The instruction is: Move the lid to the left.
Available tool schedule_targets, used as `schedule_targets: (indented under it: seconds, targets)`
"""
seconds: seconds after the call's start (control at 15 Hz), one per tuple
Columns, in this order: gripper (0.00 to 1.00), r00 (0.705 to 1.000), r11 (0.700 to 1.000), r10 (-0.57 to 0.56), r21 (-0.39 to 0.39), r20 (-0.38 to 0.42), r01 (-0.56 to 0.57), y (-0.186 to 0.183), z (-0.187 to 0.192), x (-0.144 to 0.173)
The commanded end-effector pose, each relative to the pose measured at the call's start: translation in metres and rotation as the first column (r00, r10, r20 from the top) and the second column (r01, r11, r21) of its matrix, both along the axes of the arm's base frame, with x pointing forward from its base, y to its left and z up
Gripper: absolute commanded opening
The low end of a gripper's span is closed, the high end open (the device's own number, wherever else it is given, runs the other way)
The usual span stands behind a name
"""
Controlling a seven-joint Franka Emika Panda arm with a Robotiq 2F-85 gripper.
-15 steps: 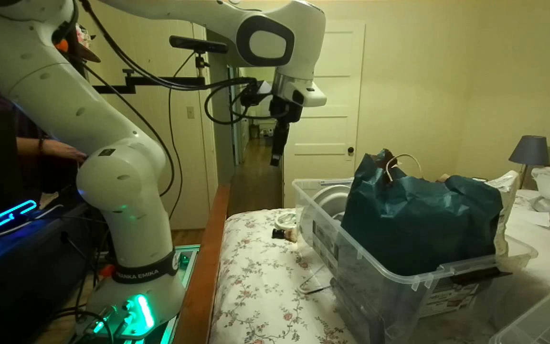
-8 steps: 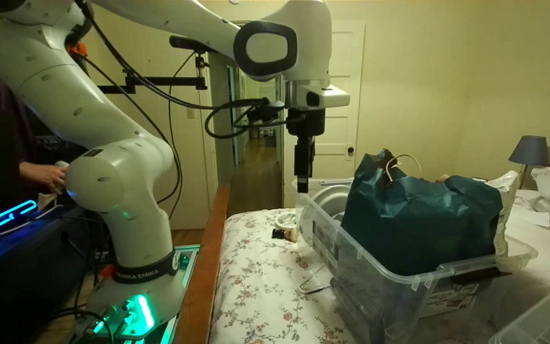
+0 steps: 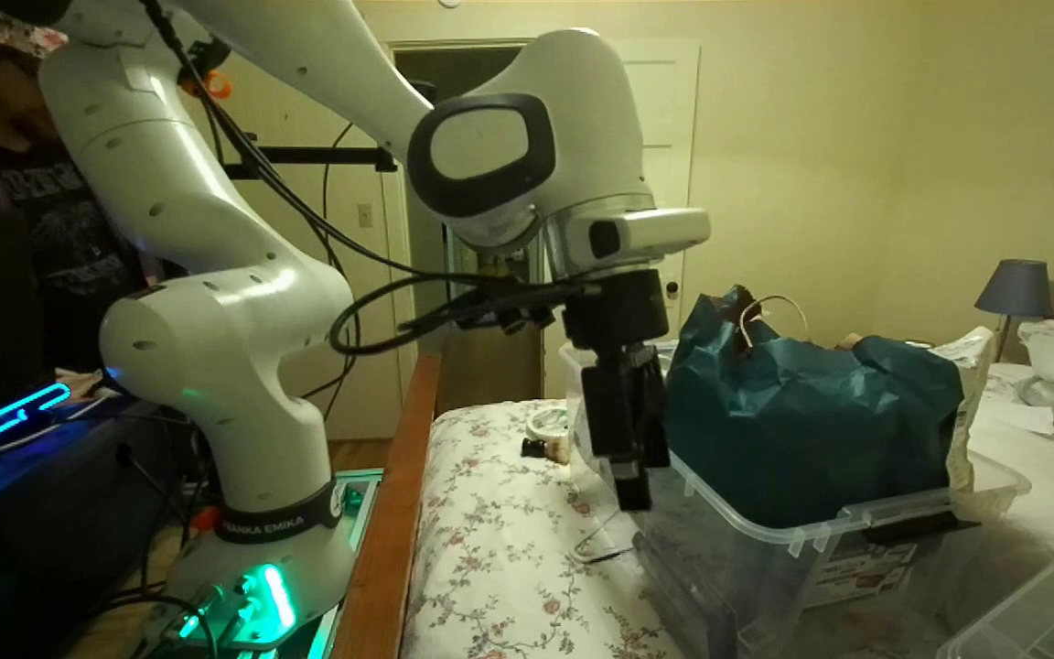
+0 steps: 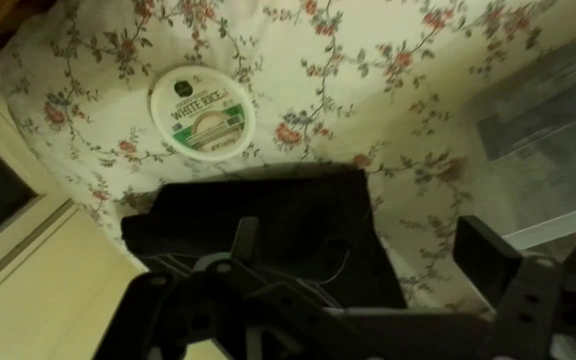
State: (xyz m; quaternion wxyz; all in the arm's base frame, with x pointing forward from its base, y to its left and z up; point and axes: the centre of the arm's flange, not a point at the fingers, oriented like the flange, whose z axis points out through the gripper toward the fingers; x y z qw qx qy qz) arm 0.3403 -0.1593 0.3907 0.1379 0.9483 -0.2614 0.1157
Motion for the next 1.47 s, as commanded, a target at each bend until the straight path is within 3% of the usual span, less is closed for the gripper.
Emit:
schedule_targets:
  seconds: [0.0,0.73,1.4]
  targets:
    - [1.0,0.999,0.999,-0.024,-0.026,0.037,0.025,-0.014,-0.006,0.002]
    - [1.0,0.999,0.999,-0.015,-0.05,0.034,0.017,-0.02,-0.014,0.009]
    - [1.0,0.976,0.982,-0.162,-0.117,-0.146,0.146,-0.079,-0.131,0.002]
